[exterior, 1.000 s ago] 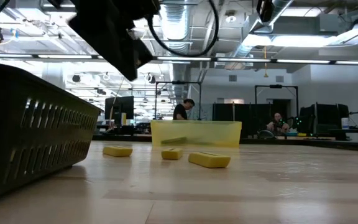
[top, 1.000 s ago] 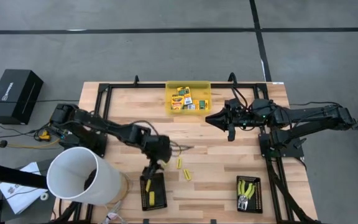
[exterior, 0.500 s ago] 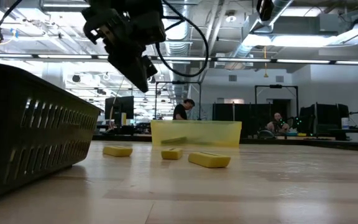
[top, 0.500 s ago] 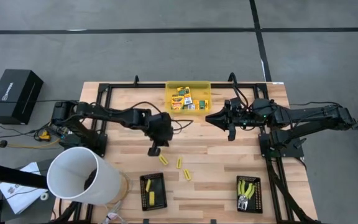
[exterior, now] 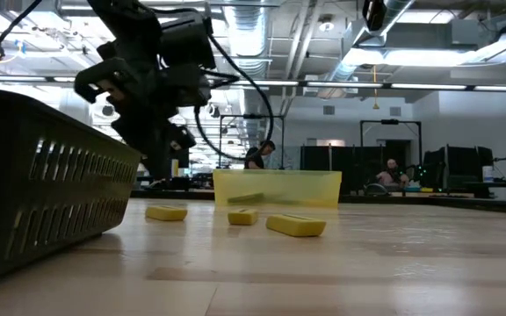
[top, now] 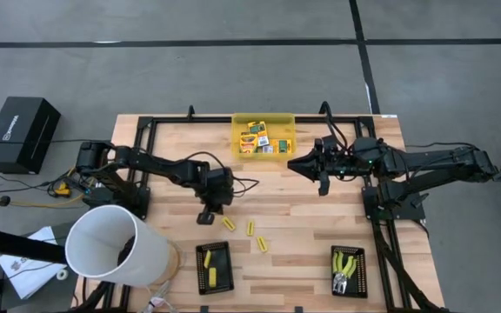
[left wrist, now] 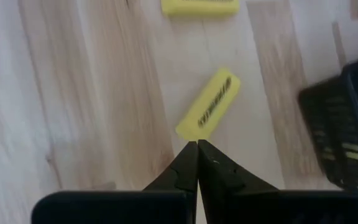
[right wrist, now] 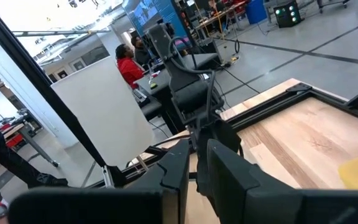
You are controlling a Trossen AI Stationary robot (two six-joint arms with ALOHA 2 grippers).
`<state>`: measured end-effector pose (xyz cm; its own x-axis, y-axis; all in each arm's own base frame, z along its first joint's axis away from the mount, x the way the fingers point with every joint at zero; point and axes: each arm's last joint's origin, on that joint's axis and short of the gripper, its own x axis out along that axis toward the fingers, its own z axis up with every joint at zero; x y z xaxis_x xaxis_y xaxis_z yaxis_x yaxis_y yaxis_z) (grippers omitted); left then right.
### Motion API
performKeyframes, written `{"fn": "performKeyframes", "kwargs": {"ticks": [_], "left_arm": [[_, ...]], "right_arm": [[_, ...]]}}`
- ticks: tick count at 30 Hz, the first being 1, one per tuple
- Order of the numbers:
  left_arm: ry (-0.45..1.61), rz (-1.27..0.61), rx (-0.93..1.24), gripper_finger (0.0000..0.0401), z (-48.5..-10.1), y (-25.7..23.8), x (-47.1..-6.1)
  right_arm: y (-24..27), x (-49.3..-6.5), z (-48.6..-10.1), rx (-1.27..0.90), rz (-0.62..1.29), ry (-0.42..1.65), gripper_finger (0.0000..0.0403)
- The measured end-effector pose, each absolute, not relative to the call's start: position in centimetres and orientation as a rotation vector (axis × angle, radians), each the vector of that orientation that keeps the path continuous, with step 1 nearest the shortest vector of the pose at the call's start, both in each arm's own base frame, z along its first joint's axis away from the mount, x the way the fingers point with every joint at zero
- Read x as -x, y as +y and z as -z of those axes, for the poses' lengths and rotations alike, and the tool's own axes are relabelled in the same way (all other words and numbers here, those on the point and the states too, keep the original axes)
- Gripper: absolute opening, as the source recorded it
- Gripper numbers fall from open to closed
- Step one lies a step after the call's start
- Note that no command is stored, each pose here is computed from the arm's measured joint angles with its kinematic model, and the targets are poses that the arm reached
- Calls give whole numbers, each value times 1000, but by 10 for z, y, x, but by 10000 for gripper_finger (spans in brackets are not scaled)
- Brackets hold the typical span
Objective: Pick & Place School Supplies
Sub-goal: Put the yellow eraser into the left black bin
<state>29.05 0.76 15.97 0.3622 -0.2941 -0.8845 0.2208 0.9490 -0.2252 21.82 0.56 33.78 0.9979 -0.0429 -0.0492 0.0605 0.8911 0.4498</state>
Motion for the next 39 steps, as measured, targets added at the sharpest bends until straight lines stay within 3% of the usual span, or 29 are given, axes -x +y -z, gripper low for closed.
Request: {"fn": "performKeyframes", "kwargs": {"ticks": [9, 20, 39], "left_arm": [[1044, 335, 89, 0, -163, -1, -302], [1157, 383, 51, 0, -130, -25, -308], [1102, 345, 70, 0, -140, -16, -318]], "right_arm": [[6, -218, -338, -475, 54, 38, 52], [6, -218, -338, -476, 53, 38, 52], [6, -218, -338, -475, 53, 40, 52]]}}
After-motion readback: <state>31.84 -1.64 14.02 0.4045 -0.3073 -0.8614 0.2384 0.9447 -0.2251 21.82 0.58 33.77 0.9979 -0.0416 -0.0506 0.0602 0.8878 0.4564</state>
